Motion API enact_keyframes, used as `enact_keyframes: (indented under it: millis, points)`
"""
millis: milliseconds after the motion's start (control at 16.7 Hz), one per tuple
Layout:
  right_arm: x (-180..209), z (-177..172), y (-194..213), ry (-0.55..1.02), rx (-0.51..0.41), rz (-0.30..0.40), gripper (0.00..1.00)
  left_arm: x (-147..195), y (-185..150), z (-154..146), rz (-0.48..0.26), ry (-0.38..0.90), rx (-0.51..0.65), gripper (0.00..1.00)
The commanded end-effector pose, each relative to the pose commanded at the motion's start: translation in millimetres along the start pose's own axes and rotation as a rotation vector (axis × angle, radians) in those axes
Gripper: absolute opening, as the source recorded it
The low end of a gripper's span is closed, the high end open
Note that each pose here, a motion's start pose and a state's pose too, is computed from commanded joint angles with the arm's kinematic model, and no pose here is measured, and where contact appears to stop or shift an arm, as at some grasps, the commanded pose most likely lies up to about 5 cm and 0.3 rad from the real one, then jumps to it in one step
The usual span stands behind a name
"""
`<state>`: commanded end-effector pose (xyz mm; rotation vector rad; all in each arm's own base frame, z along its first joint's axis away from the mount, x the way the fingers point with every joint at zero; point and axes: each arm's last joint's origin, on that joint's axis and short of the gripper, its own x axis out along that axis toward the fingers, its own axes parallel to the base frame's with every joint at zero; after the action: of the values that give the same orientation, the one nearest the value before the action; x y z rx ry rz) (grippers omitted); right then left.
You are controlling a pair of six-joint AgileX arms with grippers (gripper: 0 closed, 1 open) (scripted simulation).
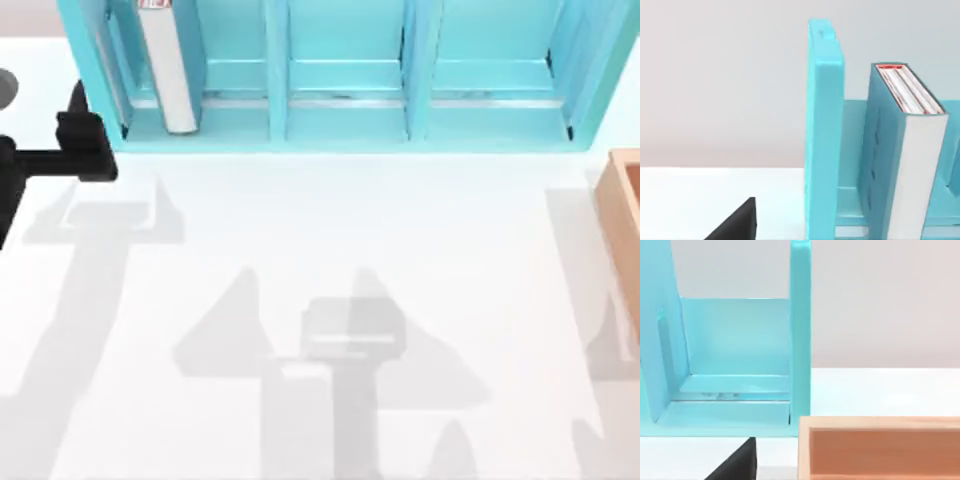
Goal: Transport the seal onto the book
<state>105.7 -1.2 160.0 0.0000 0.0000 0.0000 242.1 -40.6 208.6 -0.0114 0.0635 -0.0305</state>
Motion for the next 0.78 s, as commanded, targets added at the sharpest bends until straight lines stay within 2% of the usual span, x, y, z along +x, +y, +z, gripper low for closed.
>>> enact_keyframes:
  millis: [180, 360, 540, 780]
  points:
    - [0, 0, 0, 0.000, 0.000, 0.000, 1.00, 51, -19, -39, -0.004, 0.081, 0.015, 1.00]
    - [0, 0, 0, 0.000, 0.000, 0.000, 1.00, 85, -37, -77, -0.008, 0.101, 0.025, 1.00]
    - [0, 0, 0, 0.000, 0.000, 0.000, 1.00, 106, -51, -103, -0.012, 0.076, 0.025, 1.00]
    - [0, 0, 0, 0.000, 0.000, 0.000, 1.00, 118, -61, -115, -0.015, 0.034, 0.020, 1.00]
